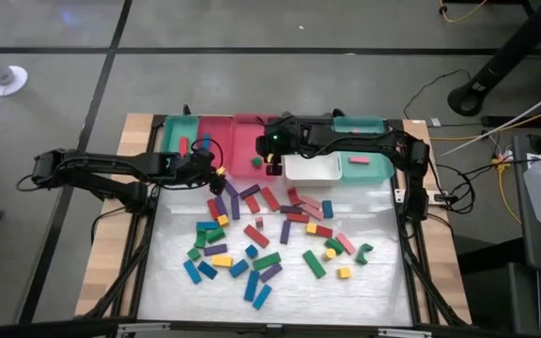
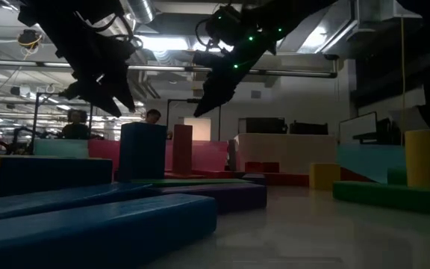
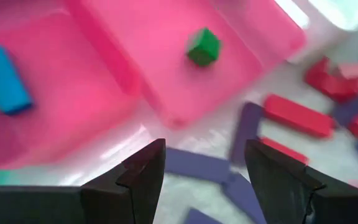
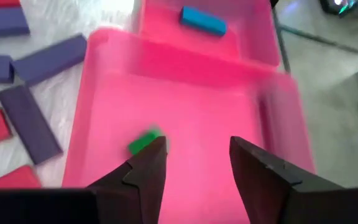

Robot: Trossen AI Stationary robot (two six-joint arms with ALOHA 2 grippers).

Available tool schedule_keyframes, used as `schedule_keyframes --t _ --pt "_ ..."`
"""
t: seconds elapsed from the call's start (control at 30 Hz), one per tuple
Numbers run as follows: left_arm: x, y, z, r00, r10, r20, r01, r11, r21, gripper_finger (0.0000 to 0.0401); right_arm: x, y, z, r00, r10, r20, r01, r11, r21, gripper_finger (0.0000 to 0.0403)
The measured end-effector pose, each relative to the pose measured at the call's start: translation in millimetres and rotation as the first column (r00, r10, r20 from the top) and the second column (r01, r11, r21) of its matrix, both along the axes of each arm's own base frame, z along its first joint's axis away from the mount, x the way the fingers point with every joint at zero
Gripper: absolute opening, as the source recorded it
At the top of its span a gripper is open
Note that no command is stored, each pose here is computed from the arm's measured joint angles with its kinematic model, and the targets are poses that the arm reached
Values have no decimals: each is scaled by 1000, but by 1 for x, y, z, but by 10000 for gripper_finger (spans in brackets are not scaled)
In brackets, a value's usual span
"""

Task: Sort blocks
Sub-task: Put the green block into the right pink bin

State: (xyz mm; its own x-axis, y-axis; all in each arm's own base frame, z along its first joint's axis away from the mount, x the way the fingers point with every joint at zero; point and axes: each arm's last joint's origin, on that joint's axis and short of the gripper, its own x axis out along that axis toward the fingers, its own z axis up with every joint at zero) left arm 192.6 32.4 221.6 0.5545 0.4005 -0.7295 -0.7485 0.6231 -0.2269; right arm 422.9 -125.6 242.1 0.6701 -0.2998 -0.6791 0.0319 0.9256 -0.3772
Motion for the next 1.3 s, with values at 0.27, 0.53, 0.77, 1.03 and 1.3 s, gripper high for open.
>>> schedule_keyframes --t 0.27,0.53,0.77,1.03,1.3 --pt "2 -14 0 994 -105 13 106 992 -65 208 2 -1 -5 998 -64 6 64 998 9 212" --pt "2 -26 -2 956 -292 27 291 932 -216 208 3 -5 9 988 -156 11 156 986 -51 214" --pt "-4 -39 -6 869 -494 28 468 802 -370 208 10 -7 59 977 -176 122 182 982 -44 211" --pt "-9 -60 -7 853 -522 34 464 725 -509 208 0 -7 118 964 -225 141 239 967 -88 211" --pt "-15 -94 -6 862 -506 35 417 668 -617 208 -23 -7 142 954 -301 -7 297 944 -145 211"
